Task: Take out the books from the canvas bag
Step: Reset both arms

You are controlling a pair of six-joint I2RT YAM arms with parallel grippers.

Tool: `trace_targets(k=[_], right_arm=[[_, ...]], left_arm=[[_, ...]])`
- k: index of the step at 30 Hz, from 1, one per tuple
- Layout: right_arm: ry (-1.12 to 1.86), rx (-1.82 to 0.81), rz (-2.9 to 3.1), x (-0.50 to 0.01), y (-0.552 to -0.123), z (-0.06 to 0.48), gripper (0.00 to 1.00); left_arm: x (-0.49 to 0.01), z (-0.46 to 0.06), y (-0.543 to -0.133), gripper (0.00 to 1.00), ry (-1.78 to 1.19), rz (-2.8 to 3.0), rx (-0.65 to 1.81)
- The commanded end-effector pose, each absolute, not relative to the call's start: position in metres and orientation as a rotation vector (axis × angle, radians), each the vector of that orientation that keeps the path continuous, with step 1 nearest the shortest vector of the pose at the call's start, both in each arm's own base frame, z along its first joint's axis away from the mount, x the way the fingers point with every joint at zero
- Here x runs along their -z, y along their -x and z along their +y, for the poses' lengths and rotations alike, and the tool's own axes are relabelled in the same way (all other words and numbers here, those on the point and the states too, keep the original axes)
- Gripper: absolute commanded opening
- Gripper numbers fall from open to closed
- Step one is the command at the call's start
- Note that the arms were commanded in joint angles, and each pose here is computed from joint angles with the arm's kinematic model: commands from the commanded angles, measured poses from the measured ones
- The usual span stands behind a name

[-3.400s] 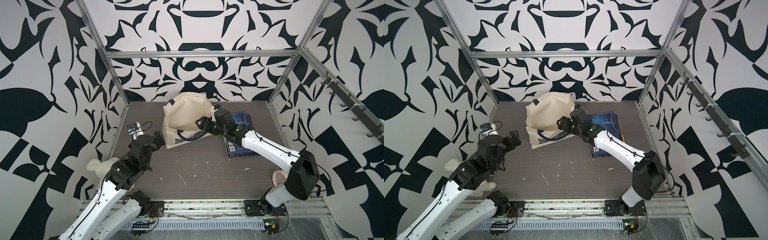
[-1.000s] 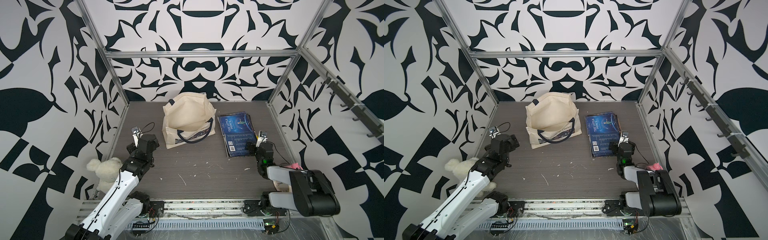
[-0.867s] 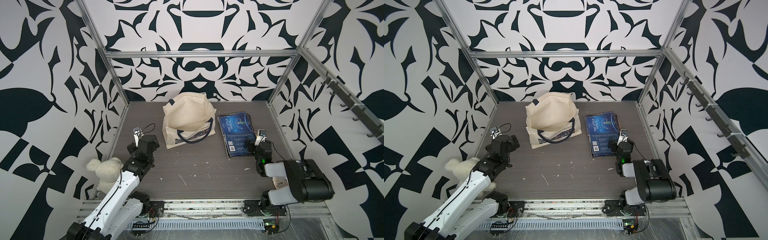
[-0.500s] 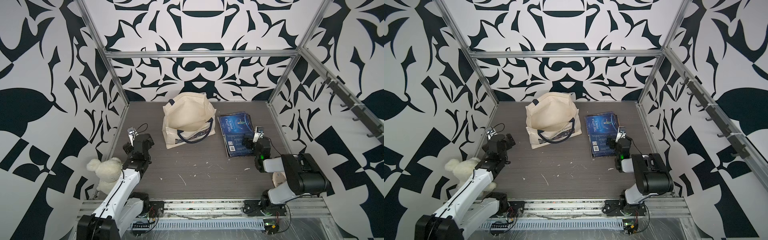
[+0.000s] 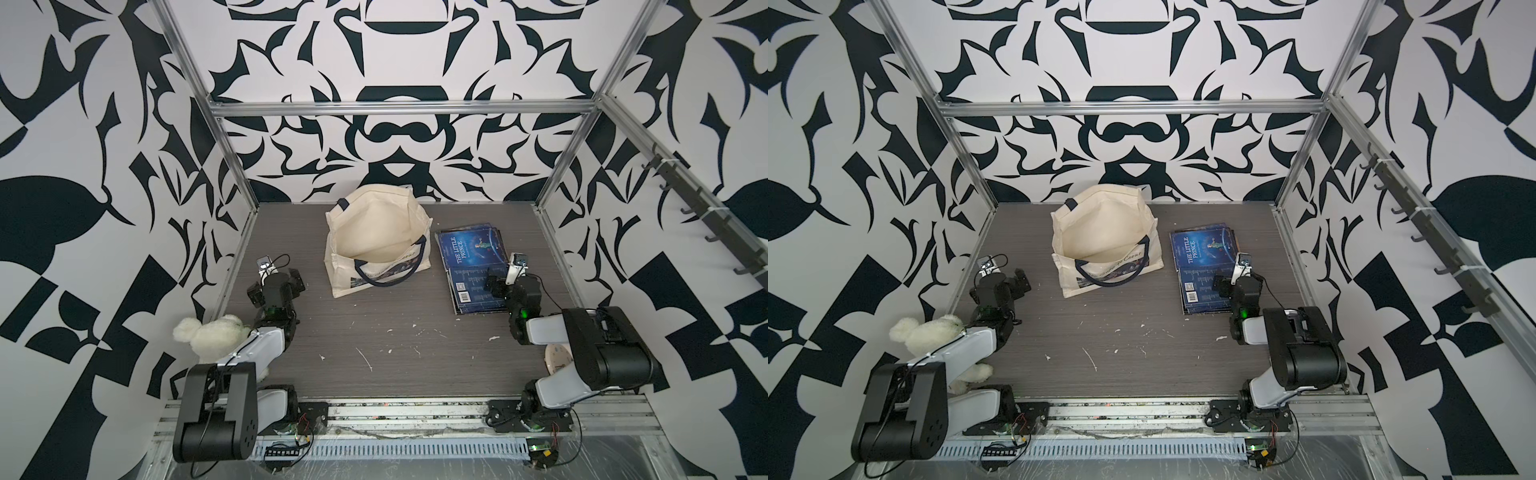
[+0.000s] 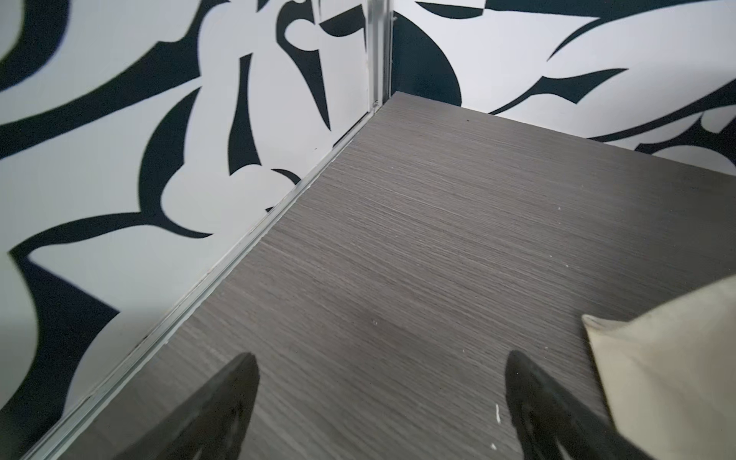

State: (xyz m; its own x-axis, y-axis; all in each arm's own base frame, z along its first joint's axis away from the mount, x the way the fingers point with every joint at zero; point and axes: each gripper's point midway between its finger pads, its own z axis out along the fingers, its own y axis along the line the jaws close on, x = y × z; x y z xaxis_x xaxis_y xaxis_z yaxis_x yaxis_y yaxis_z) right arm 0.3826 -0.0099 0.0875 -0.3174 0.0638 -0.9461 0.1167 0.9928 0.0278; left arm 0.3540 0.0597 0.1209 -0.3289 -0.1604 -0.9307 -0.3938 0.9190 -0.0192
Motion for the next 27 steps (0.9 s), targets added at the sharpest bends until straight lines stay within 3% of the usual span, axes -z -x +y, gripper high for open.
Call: trace_targets(k=[1,10,27], right_arm=[[-0.108,0.057,1.937,-0.080,-0.382,-0.008,1.00],[-0.100,0.054,1.941,-0.080,-0.383,-0.007,1.00],[-0.099,0.054,1.941,-0.080,-0.383,-0.007,1.00]], left_arm=[[-0.123,0.047,-0.375,0.99,0.311,1.878,-0.189],[-0.087,0.032,-0.394,0.99,0.197,1.952,-0.045],[-0.089,0.034,-0.393,0.99,0.200,1.927,-0.042]])
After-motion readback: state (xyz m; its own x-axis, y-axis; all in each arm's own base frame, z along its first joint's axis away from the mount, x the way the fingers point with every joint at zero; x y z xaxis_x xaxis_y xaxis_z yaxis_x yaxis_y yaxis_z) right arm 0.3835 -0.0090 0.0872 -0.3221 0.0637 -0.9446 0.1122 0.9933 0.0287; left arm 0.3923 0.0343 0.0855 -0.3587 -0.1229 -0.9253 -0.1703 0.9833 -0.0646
